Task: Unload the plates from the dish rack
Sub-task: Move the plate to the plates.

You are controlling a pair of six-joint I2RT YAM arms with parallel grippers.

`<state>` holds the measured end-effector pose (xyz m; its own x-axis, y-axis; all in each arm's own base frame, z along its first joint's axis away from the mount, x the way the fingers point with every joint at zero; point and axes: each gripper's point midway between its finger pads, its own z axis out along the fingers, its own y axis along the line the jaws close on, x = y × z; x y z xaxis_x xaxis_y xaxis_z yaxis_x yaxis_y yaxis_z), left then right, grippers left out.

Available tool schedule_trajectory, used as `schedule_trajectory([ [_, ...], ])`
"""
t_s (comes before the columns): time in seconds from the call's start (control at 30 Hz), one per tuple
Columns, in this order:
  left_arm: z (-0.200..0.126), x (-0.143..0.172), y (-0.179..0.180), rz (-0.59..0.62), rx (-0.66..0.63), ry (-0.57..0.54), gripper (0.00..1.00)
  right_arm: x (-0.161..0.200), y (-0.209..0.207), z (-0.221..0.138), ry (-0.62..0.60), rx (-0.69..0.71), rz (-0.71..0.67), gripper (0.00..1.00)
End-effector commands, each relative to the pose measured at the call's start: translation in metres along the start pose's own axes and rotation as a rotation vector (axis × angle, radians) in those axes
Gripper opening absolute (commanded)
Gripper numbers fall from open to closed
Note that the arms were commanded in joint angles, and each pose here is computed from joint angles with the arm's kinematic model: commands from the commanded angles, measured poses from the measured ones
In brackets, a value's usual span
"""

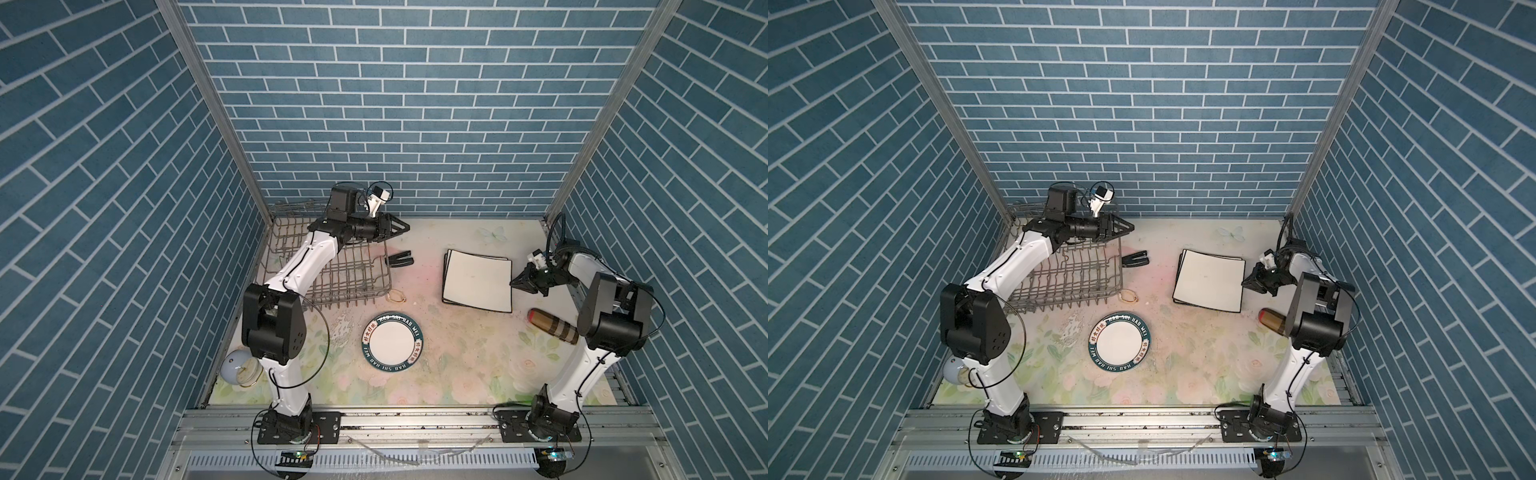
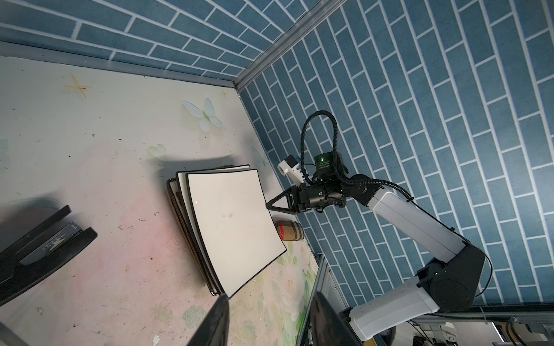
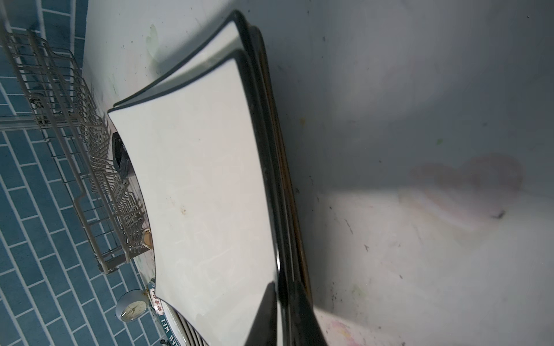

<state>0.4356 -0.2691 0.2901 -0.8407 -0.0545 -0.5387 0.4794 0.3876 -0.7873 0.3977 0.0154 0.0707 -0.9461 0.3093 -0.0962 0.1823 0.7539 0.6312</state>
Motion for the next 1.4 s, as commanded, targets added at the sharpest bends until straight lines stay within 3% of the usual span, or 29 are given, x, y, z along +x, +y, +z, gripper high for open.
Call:
schedule_trajectory([
  [0.0, -0.010, -0.007, -0.011, 0.042, 0.002, -0.021, 0.46, -0.011, 0.004, 0.002, -0.003, 0.004, -0.016, 0.13],
  [0.57, -0.013, -0.003, -0.003, 0.052, -0.043, -0.002, 0.46, -0.023, 0.009, 0.013, 0.013, 0.011, -0.032, 0.06],
  [0.87, -0.039, 0.001, 0.013, 0.122, -0.215, 0.012, 0.51, -0.023, 0.009, -0.003, -0.011, 0.075, -0.067, 0.16],
  [1.1, -0.094, -0.013, 0.025, 0.208, -0.426, -0.079, 0.64, -0.025, 0.018, -0.035, -0.086, 0.158, -0.135, 0.29],
  [1.37, -0.207, -0.013, 0.058, 0.270, -0.820, -0.358, 0.83, -0.031, 0.052, -0.094, -0.303, 0.224, -0.305, 0.51],
])
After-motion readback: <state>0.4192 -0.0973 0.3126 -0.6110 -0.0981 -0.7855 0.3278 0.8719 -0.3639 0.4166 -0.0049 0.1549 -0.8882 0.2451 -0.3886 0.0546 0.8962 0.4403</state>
